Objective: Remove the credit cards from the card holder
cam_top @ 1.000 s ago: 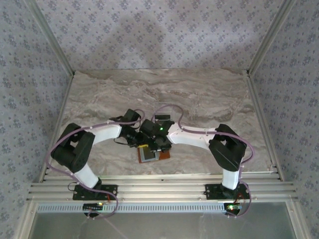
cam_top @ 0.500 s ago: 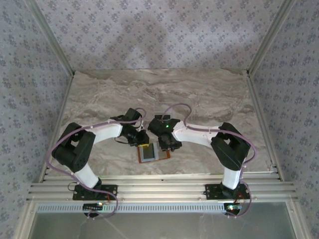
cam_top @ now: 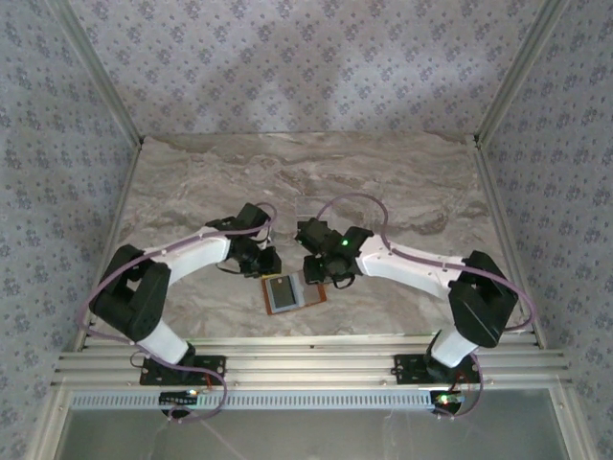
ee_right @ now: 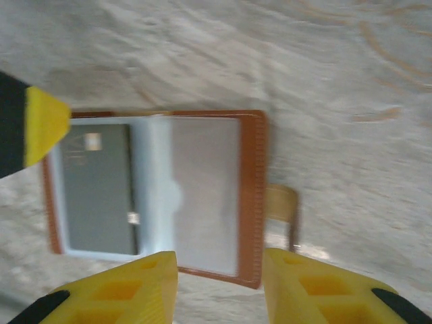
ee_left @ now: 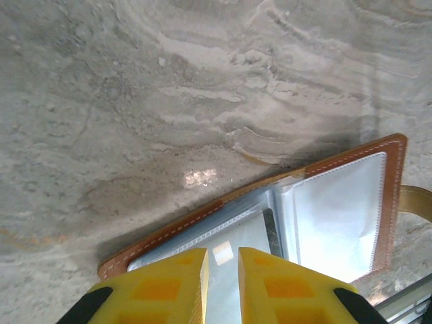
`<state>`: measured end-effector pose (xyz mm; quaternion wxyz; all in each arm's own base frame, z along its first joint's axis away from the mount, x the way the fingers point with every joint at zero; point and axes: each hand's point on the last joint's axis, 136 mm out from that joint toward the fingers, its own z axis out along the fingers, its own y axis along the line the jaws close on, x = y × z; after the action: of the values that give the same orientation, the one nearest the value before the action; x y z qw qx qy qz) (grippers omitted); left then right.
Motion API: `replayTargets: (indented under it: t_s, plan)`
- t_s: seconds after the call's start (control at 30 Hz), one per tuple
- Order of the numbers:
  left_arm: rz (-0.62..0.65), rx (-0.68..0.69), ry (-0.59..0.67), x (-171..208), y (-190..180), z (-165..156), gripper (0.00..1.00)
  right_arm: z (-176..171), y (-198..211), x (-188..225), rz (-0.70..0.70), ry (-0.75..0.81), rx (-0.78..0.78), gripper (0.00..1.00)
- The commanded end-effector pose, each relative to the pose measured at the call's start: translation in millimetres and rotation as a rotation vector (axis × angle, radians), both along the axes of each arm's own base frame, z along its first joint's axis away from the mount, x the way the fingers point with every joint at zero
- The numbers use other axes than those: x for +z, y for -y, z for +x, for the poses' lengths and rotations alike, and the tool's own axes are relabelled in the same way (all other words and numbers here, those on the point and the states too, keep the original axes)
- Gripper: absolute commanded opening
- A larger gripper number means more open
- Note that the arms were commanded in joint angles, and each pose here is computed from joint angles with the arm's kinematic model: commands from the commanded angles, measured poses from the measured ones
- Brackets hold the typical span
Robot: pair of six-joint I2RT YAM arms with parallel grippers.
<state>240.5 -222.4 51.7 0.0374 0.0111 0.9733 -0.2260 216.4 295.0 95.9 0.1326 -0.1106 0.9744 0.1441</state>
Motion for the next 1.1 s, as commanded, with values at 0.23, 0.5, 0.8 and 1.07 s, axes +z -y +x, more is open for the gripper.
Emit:
replayTargets:
  t_s: [0.23,0.5,0.8,1.07]
  plan:
    - [0.054,0.058,-0.036,-6.1,-25.6,-28.0,0.20,-1.0,-63.0,-20.4,0.255,-0.165,0.147,0.36]
    - [0.085,0.068,-0.078,-32.3,-34.1,-38.2,0.17,3.7,-44.6,-71.2,0.165,-0.256,0.079,0.33]
    - [0.079,0.051,-0.064,-33.6,-25.3,-24.3,0.17,-3.3,-11.2,-78.4,0.082,-0.250,-0.033,0.31]
    - [0.059,0.044,0.012,-7.1,-16.5,-2.1,0.17,3.2,-13.1,-45.2,0.127,-0.179,-0.053,0.31]
